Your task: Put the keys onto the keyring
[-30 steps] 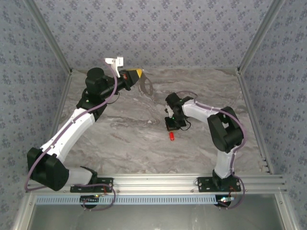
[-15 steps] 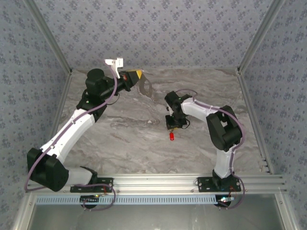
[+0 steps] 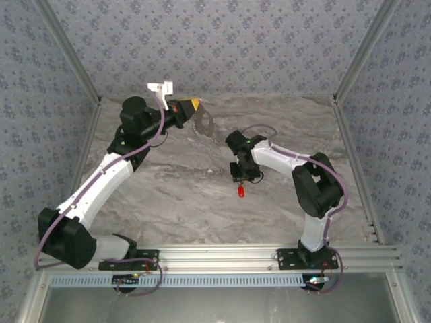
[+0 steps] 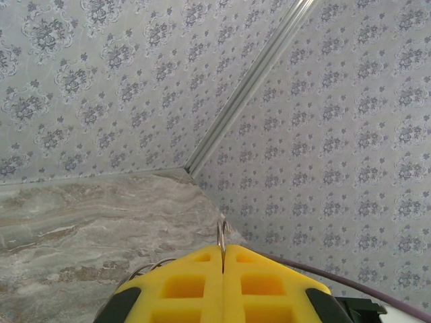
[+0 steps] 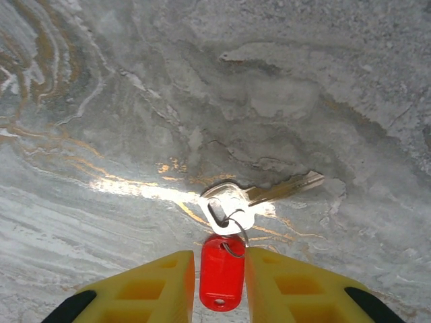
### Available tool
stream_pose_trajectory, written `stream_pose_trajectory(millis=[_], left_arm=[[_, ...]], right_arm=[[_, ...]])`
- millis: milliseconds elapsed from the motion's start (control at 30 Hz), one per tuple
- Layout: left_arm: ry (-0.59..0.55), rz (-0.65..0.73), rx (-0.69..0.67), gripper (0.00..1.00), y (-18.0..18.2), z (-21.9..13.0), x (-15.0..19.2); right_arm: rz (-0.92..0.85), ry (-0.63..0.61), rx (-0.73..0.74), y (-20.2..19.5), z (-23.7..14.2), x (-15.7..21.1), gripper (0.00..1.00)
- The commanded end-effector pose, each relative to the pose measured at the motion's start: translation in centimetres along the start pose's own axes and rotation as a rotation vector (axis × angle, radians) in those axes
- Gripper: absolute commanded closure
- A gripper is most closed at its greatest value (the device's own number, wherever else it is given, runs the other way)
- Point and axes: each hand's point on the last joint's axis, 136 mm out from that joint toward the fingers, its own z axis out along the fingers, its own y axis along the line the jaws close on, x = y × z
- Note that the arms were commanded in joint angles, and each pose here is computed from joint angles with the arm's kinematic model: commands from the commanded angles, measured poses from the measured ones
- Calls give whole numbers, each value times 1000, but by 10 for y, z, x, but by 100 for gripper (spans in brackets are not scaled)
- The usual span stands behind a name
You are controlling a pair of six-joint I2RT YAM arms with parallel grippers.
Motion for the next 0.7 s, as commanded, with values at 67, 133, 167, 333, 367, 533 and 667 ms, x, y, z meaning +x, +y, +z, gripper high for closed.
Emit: stream_pose_trajectory(millis=[67,133,167,333,367,533,667], left_arm=[[-76,56,57,100,-23,-7,-24],[-77,59,58,100,-23,-7,-25],[-78,60,59,100,-24,-7,-25],[-74,61,58,100,-24,-6,-26],[-74,61,58,100,-23,-6,-26],[-73,59,58,100,-23,-5,-26],[-73,59,57,100,-22,-4,-26]], right_arm=[[69,31,32,-12,3,10,72],[87,39,20,-13,6,12,72],[97,42,12,-13,8,13,72],[138,47,-13,-16,14,13,72],[142,47,-19,-16,15,13,72],[159,37,-54,-13,15,8,73],[166,30,-83,-9,14,5,73]])
